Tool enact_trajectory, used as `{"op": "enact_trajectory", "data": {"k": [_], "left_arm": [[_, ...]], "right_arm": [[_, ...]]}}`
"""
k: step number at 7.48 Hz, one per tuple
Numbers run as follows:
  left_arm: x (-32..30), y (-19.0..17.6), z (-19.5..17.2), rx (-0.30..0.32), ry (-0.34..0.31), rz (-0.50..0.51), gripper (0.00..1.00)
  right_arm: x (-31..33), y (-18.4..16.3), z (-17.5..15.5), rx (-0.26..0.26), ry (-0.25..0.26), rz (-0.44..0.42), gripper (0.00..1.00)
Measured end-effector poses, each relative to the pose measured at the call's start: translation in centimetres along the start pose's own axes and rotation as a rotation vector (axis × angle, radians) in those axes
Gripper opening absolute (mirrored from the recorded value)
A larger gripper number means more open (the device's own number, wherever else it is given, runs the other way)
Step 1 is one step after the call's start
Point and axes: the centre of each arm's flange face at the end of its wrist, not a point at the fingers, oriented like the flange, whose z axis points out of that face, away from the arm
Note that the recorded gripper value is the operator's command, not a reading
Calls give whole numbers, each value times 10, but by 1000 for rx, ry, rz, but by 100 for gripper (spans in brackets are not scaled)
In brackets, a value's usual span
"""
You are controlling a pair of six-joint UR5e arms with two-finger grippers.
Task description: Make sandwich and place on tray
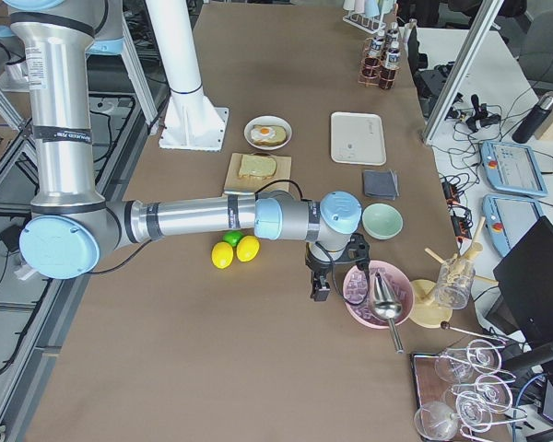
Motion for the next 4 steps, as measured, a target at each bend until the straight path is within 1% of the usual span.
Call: {"op": "enact_trajectory", "data": {"k": [4], "left_arm": [[1,-1,-1,2,-1,1,98]], "right_arm": [[0,0,0,-1,0,-1,100]]}}
